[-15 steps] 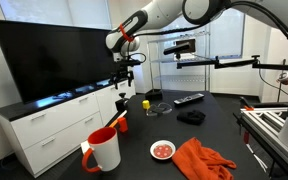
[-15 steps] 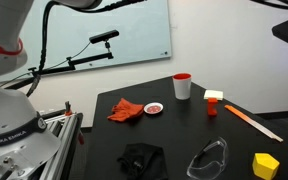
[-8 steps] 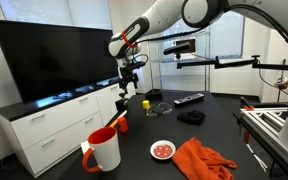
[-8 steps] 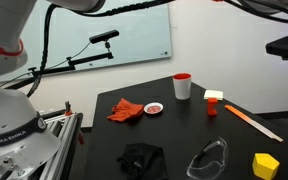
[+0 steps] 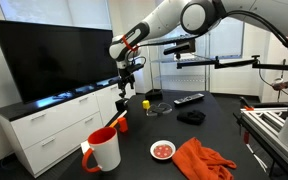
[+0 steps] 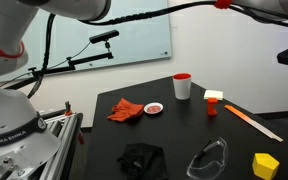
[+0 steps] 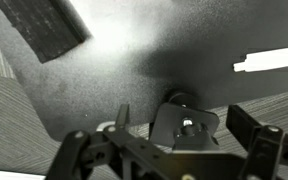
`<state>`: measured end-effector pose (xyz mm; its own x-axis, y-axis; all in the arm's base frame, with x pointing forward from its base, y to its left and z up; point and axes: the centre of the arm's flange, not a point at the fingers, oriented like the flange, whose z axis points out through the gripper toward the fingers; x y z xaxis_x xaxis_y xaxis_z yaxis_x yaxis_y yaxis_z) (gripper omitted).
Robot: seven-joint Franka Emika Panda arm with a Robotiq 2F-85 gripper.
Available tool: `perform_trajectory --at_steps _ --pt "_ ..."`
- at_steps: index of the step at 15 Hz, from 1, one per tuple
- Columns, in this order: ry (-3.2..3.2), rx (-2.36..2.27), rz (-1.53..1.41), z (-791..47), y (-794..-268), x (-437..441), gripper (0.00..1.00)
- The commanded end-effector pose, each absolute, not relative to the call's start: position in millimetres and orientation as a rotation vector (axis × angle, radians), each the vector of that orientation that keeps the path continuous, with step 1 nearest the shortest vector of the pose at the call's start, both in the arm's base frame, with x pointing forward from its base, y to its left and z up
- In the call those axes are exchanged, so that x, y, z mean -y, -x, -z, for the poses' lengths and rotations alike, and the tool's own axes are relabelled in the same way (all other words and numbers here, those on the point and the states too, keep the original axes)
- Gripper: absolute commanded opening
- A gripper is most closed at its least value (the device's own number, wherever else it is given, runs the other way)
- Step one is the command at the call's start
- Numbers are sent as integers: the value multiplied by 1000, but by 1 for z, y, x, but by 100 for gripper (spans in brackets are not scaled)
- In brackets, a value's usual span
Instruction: Rotate the top of the black clump.
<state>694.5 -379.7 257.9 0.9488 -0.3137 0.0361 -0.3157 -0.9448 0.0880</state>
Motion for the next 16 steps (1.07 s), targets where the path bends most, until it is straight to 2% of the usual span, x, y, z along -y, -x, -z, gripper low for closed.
perform_trajectory --at_steps 1,11,16 --pt "-3066 368 -131 -266 -717 401 100" --pt "-3159 96 -210 -255 -739 408 100" --pt "-3144 -139 -146 -264 -741 408 100"
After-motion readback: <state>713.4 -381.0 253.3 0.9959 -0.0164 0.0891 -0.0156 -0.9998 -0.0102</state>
